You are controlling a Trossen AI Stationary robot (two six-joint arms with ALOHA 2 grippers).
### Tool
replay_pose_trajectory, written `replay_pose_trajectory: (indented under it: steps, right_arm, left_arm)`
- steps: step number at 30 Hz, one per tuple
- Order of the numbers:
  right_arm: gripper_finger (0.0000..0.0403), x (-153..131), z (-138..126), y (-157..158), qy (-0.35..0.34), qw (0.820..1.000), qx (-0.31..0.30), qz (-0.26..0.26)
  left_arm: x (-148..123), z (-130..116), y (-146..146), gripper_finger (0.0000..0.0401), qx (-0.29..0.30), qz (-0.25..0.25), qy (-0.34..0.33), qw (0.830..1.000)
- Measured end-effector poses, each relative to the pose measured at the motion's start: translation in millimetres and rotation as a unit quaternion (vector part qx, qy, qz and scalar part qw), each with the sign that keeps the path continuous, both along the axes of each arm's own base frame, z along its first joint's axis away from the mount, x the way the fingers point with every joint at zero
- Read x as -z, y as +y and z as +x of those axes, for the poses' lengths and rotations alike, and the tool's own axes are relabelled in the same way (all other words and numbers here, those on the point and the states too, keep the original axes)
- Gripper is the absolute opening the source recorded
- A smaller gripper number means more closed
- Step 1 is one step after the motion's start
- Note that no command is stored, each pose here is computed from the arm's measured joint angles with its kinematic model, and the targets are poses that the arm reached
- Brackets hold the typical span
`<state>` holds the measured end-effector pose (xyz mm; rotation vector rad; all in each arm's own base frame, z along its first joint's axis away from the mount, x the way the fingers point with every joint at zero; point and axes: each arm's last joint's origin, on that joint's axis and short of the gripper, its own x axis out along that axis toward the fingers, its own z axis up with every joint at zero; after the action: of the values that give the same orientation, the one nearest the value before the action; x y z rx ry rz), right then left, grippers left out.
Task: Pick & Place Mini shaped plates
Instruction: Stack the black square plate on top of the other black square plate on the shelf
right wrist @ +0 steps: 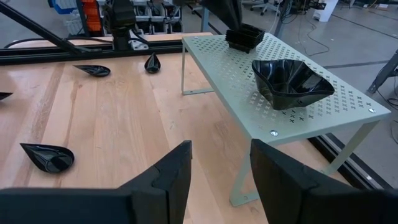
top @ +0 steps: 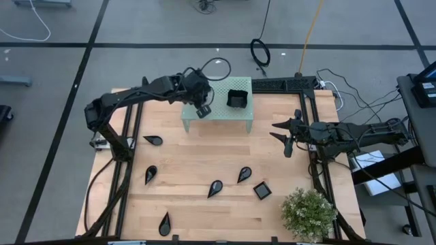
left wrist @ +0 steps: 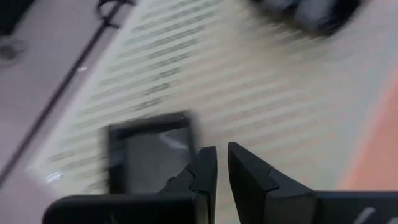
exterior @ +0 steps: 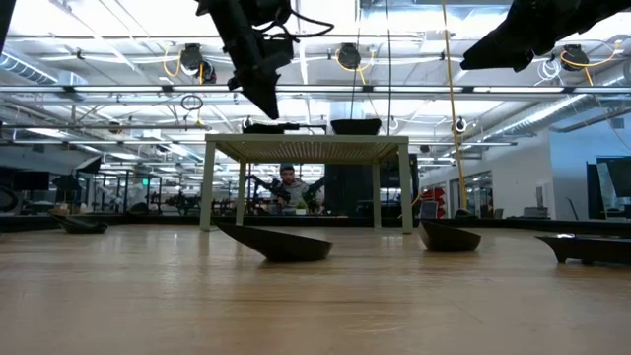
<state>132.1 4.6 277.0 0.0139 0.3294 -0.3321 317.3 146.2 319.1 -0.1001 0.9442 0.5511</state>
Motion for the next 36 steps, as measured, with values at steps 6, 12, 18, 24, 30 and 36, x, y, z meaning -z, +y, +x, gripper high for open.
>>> replay_pose_trajectory:
  steps: [6, 12, 18, 24, 30, 36]
  right_arm:
    - [0.0151, 0.1, 0.1, 0.0, 0.000, 1.000, 0.000, 0.000]
    - [0.0150, 1.3, 0.5, 0.1, 0.004, 1.000, 0.002, 0.006]
    - [0.0151, 21.5, 6.0, 4.6, 0.099, 0.992, -0.040, 0.064]
    - [0.0151, 42.3, 25.2, 14.4, 0.197, 0.963, -0.162, 0.088]
    - [0.0151, 67.0, 47.8, 25.7, 0.269, 0.906, -0.307, 0.110]
    - [0.0151, 91.6, 73.2, 41.8, 0.293, 0.883, -0.348, 0.113]
  left_arm:
    - [-5.4, 22.5, -37.7, 0.0047, 0.078, -0.060, -0.077, 0.992]
    - [-6.3, 35.2, -85.6, 0.0047, 0.119, -0.083, -0.089, 0.985]
    - [-6.3, 39.6, -123.0, 0.0047, 0.089, -0.149, -0.110, 0.979]
    - [-6.2, 40.1, -159.3, 0.0047, 0.078, -0.199, -0.118, 0.970]
    - [-6.1, 37.5, -191.3, 0.0047, 0.106, -0.215, -0.112, 0.964]
    - [-6.1, 33.1, -217.4, 0.0047, 0.150, -0.235, -0.100, 0.955]
